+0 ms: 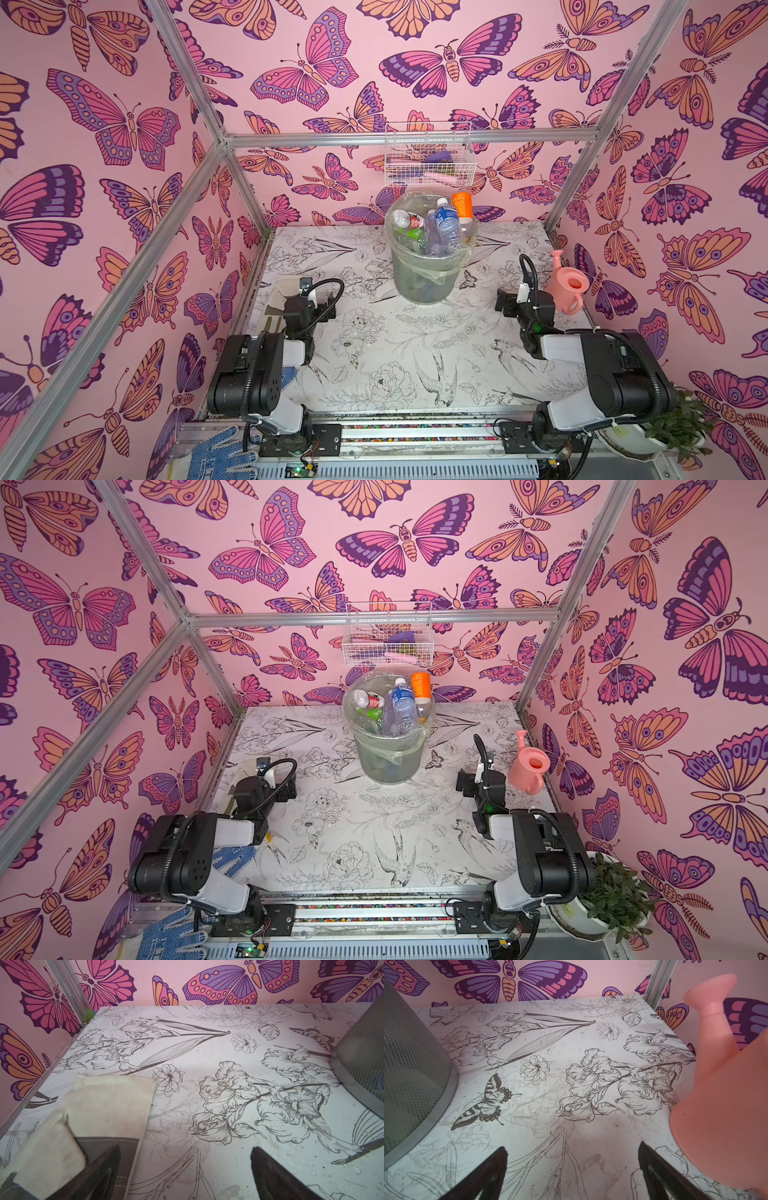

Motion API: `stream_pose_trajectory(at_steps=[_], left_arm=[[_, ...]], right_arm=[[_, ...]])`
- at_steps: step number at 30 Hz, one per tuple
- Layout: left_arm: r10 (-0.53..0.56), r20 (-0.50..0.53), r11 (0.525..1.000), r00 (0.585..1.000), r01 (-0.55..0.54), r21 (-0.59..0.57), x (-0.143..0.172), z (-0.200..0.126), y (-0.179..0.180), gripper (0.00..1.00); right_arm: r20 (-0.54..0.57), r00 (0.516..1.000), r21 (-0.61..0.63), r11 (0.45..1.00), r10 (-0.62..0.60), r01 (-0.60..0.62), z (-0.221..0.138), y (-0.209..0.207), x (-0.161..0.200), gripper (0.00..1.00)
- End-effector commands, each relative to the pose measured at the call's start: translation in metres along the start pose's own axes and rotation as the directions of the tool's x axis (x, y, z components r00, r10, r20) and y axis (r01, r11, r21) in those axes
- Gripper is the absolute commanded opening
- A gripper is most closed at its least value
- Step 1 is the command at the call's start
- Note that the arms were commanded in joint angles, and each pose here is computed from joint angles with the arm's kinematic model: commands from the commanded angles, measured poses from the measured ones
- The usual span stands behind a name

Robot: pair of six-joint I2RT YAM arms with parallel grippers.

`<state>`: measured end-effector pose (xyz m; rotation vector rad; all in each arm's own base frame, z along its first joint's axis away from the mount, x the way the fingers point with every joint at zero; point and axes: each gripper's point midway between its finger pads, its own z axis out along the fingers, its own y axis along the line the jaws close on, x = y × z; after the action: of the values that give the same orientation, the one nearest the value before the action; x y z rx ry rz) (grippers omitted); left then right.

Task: Throw the plastic bottles in the bin
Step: Reset both arms

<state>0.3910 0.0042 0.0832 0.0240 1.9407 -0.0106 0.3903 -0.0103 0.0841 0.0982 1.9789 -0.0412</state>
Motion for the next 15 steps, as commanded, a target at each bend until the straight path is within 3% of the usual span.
stream_pose_trajectory(at_steps=[1,15], left_arm=[[-0.002,0.017,1.000,1.000,0.001,0.013,-0.0058,0.0003,-0.0015,0.99],[-0.001,0.018,1.000,1.000,0.001,0.012,-0.0061,0.0002,-0.0013,0.99]], right_arm=[[0.022,1.000,-0.015,1.000,-0.001,0.002,0.0004,0.0023,-0.0099,0.99],[0.023,1.000,-0.015,1.000,-0.001,0.001,0.0006,0.0024,-0.0105,0.99]])
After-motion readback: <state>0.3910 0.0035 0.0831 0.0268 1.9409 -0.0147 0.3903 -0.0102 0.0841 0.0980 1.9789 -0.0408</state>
